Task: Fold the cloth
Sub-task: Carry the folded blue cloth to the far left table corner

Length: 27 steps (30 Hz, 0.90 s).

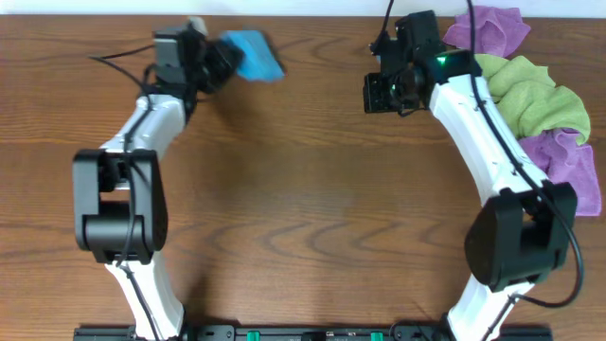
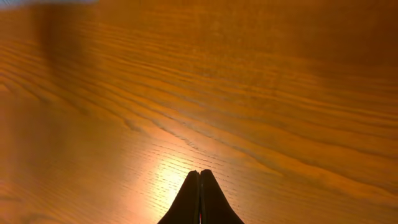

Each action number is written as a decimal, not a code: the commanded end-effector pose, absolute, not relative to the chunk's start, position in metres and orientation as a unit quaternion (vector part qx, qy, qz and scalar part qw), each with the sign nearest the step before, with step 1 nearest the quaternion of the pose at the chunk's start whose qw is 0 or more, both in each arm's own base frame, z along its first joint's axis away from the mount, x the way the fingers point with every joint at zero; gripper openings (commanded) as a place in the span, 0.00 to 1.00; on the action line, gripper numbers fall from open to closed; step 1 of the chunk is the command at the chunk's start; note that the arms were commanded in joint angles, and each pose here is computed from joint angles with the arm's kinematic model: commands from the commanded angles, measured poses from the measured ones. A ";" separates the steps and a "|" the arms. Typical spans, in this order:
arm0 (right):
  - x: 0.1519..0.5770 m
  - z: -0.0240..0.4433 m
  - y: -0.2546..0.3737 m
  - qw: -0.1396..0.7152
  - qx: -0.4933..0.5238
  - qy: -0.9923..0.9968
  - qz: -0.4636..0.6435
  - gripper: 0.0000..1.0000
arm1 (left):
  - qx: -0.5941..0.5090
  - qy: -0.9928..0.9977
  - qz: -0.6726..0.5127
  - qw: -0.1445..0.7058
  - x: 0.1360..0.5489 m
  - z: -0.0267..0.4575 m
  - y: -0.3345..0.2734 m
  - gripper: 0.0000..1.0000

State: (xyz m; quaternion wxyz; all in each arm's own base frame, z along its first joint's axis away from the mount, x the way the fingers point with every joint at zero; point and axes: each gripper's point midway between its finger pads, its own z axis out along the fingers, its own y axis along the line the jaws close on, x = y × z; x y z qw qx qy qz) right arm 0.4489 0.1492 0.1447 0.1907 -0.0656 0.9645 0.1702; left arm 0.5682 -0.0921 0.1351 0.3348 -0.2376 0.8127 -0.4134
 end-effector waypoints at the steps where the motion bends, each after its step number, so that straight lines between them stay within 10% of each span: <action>1: 0.453 0.153 0.144 0.204 -0.070 0.963 0.163 0.02 | -0.355 0.756 -0.405 0.371 0.588 0.159 -0.034 0.06; 15: 0.457 0.155 0.145 0.209 -0.046 0.962 0.170 0.02 | -0.510 0.635 -0.335 0.474 0.597 0.162 0.136 0.06; 27: 0.459 0.156 0.145 0.211 -0.027 0.961 0.175 0.02 | -0.515 0.598 -0.415 0.452 0.655 0.118 0.164 0.06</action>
